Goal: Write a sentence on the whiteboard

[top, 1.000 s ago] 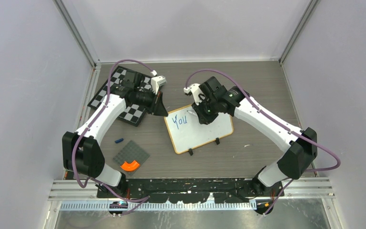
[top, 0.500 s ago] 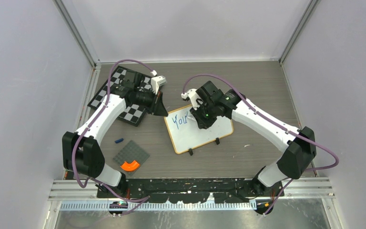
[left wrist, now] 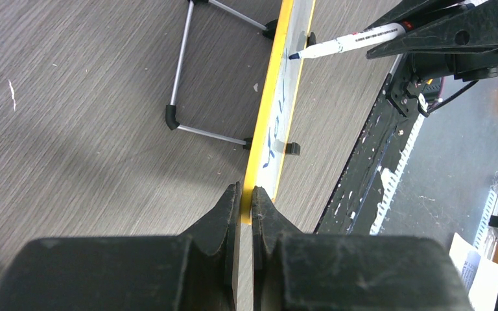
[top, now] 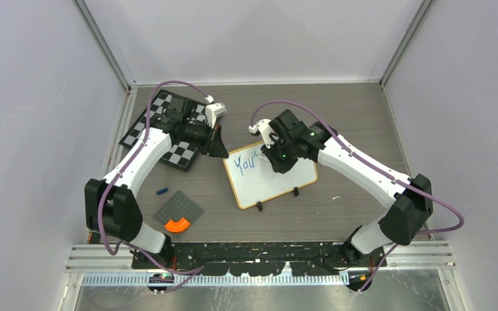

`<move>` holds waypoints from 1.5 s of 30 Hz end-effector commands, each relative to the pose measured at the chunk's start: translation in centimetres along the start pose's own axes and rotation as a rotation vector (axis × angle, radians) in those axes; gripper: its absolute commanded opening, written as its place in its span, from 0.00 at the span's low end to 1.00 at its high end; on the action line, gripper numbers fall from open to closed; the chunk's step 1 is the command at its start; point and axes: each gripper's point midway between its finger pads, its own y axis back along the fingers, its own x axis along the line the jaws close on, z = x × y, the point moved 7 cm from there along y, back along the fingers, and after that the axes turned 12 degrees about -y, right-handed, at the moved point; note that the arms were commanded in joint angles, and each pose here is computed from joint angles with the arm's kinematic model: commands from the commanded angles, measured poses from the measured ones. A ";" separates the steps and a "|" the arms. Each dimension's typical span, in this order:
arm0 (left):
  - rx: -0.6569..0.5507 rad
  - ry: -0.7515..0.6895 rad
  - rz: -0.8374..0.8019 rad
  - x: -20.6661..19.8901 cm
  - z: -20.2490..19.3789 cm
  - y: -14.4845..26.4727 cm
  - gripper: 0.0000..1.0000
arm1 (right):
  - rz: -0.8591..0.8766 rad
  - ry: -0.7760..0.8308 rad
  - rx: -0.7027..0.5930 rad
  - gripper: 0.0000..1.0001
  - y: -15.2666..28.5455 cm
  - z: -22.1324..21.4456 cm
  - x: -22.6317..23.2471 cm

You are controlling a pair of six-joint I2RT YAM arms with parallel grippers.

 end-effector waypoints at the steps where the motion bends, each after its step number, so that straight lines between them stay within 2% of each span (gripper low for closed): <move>1: 0.005 -0.011 0.014 -0.1 -0.3 -0.1 0.00 | -0.029 0.023 -0.003 0.00 -0.2 0.0 -0.3; 13: 0.007 -0.006 0.010 0.0 -0.2 -0.2 0.00 | -0.034 0.017 0.053 0.00 -0.7 -2.4 -0.6; 30: 0.007 -0.007 0.013 -0.1 -0.3 -0.1 0.00 | -0.066 0.005 -0.023 0.00 0.5 0.6 -1.7; 45: 0.004 -0.007 0.006 0.0 -0.3 -0.2 0.00 | 0.008 0.033 0.017 0.00 1.1 -1.4 -0.7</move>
